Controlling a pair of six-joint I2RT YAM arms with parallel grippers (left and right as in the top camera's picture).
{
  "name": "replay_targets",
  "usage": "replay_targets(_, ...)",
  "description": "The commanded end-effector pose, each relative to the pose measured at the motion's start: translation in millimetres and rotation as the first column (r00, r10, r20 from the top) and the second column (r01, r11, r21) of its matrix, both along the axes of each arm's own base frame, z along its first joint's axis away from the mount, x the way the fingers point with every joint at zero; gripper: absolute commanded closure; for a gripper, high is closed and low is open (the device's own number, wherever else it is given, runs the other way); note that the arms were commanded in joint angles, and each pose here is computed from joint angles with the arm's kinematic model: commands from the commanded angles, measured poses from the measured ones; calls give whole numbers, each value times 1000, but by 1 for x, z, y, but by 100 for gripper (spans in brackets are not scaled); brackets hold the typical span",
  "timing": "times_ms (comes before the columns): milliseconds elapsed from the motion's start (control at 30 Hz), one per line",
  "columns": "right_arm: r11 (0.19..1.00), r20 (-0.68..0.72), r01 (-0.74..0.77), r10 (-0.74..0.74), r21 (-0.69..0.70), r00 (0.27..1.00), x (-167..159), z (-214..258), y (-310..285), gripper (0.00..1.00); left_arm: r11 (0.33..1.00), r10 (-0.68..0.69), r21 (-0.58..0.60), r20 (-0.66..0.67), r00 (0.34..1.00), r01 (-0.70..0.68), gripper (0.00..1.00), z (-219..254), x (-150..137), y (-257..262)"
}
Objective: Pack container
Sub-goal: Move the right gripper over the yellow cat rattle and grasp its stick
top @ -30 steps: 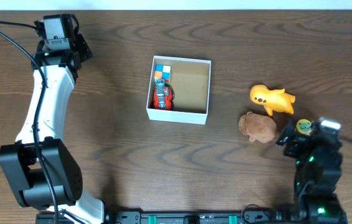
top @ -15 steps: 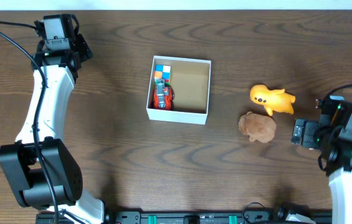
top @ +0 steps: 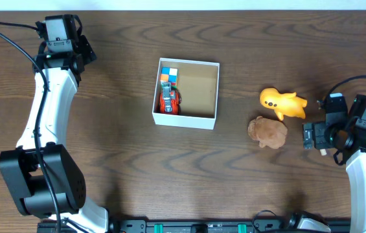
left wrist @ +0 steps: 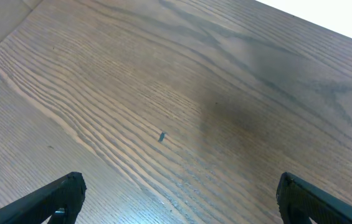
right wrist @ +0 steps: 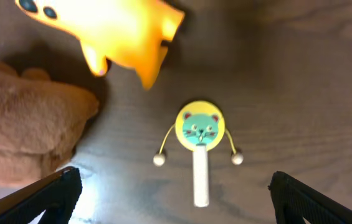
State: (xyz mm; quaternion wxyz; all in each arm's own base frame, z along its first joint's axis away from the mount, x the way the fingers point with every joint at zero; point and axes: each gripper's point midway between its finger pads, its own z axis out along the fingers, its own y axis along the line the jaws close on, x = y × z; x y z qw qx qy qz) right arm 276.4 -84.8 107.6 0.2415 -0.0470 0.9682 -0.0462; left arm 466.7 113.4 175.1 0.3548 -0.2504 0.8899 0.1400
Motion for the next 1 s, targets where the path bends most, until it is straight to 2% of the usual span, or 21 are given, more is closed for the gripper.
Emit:
replay_targets(0,999,40,35,-34,-31,999,3,15,-8,1,1000,6,11,16,1000,-6,2,9,1,3)
replay_targets(333,981,-103,155,-167,-117,981,-30,-1,-39,2,1000,5,11,16,1000,-6,2,9,1,3)
replay_targets(500,975,-144,194,-208,-104,967,-36,-13,-50,13,1000,5,11,16,1000,-6,2,9,1,3)
replay_targets(667,977,-210,196,-210,-86,955,-39,-31,-52,37,1000,5,11,16,1000,-6,2,9,1,3)
replay_targets(733,980,-231,185,-197,-71,953,-37,-39,-51,35,1000,5,11,16,1000,-6,2,9,1,3)
replay_targets(800,992,-255,124,-129,-38,958,-34,-49,-44,23,1000,5,11,16,1000,-6,2,9,1,3)
replay_targets(967,998,-304,50,-56,-29,951,-33,-66,-44,20,1000,5,11,16,1000,-6,2,9,1,3)
